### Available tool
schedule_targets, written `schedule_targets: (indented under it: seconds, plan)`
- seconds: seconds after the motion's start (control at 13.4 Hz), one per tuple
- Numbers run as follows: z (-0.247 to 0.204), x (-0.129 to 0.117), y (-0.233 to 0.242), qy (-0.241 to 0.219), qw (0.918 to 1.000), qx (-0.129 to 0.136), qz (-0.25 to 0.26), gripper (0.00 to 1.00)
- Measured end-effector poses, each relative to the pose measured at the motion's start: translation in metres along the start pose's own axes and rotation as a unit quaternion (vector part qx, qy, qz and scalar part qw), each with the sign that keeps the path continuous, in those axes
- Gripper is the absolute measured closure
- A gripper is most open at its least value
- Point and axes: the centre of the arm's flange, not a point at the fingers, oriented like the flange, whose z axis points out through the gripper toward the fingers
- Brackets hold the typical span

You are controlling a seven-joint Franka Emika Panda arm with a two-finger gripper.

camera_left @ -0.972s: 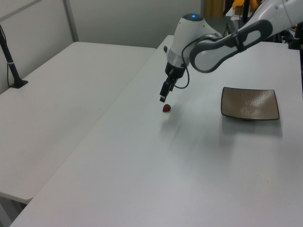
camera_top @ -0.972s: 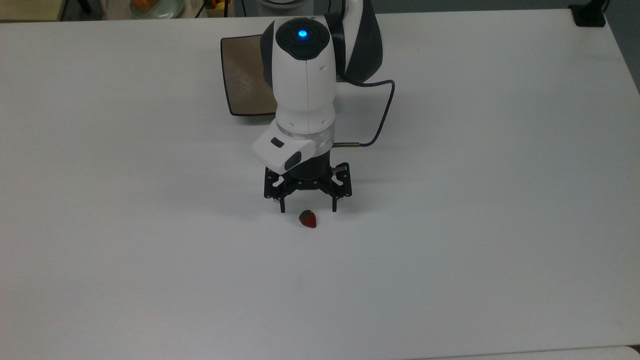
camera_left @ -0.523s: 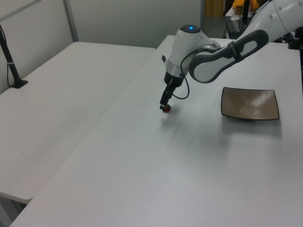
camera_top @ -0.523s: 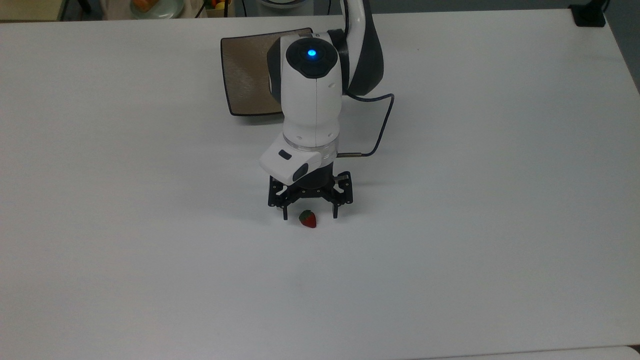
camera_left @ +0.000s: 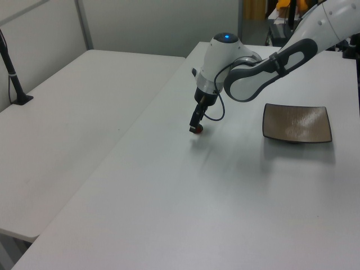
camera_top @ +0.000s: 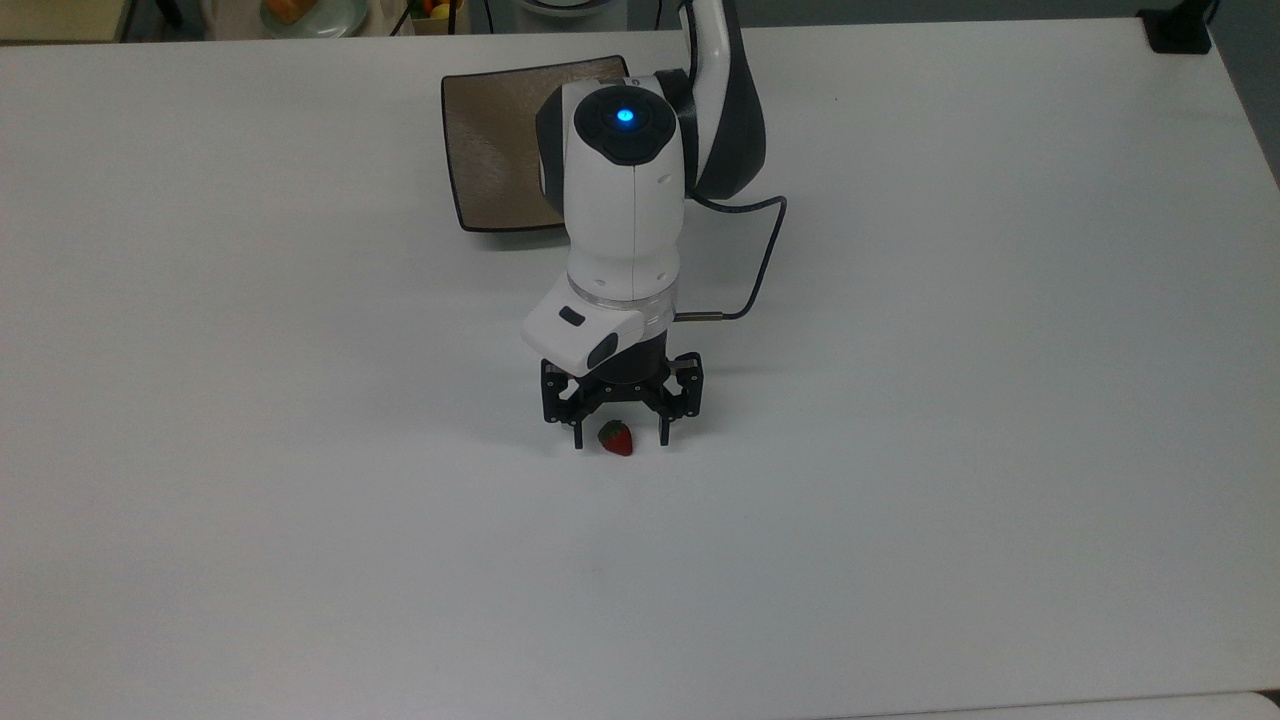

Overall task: Strawberries on a ceramic plate
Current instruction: 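Close the gripper fingers around the red strawberry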

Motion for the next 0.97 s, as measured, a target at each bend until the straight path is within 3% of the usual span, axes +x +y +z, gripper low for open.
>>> schedule_targets:
  seconds: [0.22, 0.6, 0.75, 0.9, 0.97]
  plan:
    - [0.0019, -0.0007, -0.0001, -0.001, 1.0000, 0.000, 0.000, 0.18]
    - [0.0051, -0.0026, -0.0004, -0.004, 1.0000, 0.000, -0.001, 0.31]
    - [0.0053, -0.0027, -0.0004, -0.004, 1.0000, 0.000, -0.001, 0.56]
    - [0.0050, -0.0024, -0.0006, -0.004, 1.0000, 0.000, -0.001, 0.67]
    - [0.0050, -0.0024, -0.0007, -0.004, 1.0000, 0.000, -0.003, 0.67]
